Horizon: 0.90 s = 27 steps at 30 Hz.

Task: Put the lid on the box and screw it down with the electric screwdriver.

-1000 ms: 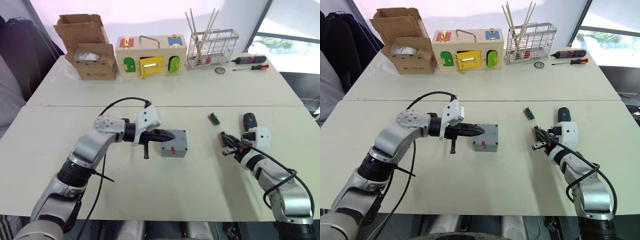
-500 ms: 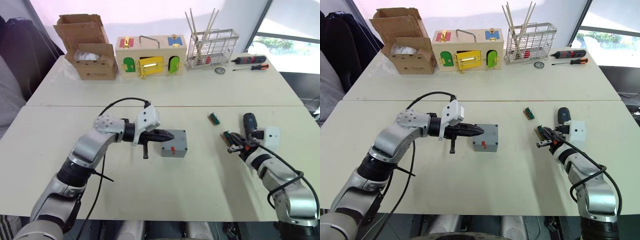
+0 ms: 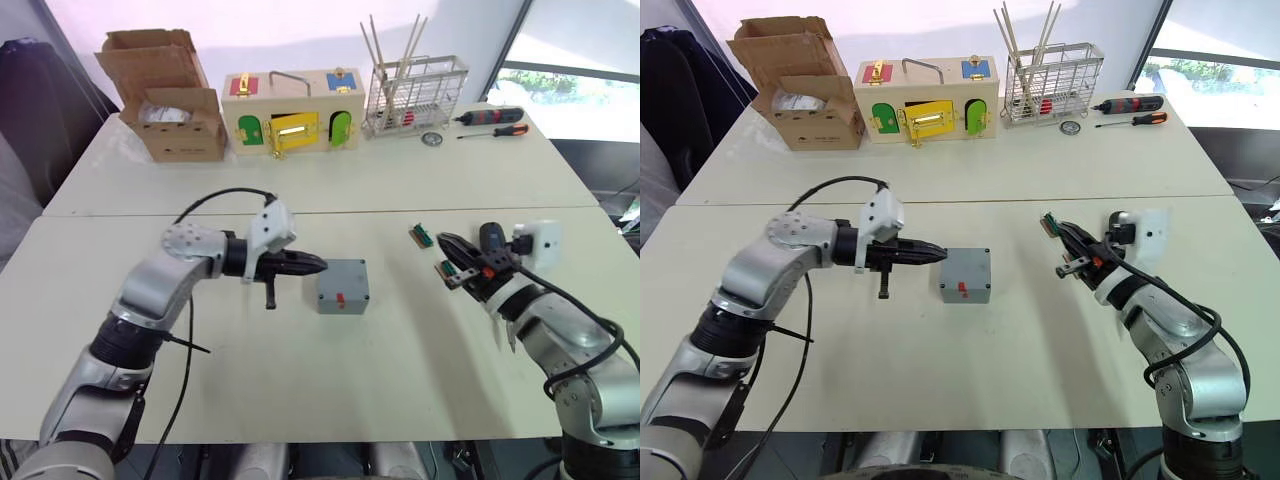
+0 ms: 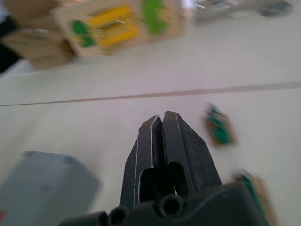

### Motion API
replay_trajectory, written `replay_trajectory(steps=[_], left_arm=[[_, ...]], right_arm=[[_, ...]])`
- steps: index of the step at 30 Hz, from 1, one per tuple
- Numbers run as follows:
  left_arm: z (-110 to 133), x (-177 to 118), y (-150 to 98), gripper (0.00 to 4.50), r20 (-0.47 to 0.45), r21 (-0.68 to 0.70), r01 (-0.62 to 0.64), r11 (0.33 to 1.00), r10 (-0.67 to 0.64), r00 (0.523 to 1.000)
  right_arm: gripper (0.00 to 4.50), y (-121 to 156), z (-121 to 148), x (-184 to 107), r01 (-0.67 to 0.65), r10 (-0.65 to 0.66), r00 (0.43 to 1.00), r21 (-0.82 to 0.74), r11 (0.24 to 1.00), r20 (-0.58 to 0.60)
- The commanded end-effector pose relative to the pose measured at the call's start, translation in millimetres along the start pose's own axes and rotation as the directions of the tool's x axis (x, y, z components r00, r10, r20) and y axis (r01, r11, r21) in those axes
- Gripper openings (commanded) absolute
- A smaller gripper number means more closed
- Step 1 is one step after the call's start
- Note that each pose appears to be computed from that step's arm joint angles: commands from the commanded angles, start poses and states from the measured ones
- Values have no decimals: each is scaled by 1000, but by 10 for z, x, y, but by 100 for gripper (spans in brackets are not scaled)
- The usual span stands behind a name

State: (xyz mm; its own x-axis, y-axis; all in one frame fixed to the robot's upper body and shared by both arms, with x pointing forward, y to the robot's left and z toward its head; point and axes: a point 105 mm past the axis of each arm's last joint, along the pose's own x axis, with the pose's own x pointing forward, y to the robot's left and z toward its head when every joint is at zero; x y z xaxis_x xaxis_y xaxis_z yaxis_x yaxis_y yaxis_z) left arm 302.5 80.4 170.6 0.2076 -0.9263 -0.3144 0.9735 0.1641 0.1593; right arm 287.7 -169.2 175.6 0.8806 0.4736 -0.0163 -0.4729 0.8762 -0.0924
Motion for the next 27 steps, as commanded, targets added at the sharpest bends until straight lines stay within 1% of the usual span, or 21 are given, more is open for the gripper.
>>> replay_trajectory(steps=[1, 5, 10, 17, 27], left_arm=[[119, -138, -53, 0, 25, 20, 0, 1000, 0, 1000], [37, -240, -118, 0, -1, -15, -33, 999, 33, 999], [30, -230, -124, 0, 10, -35, -90, 995, 90, 996], [34, -195, -187, 0, 14, -50, -100, 994, 101, 995], [-9, -191, -188, 0, 4, -58, -105, 993, 105, 994]], right_arm=[[6, 250, 75, 108, -128, 128, 992, -8, 992, 15], [6, 472, -73, 282, -249, 250, 968, 34, 968, -22], [6, 532, -180, 326, -309, 311, 949, 45, 950, -51], [6, 507, -235, 413, -319, 320, 946, 35, 947, -57], [6, 489, -260, 451, -307, 308, 950, 31, 951, -52]])
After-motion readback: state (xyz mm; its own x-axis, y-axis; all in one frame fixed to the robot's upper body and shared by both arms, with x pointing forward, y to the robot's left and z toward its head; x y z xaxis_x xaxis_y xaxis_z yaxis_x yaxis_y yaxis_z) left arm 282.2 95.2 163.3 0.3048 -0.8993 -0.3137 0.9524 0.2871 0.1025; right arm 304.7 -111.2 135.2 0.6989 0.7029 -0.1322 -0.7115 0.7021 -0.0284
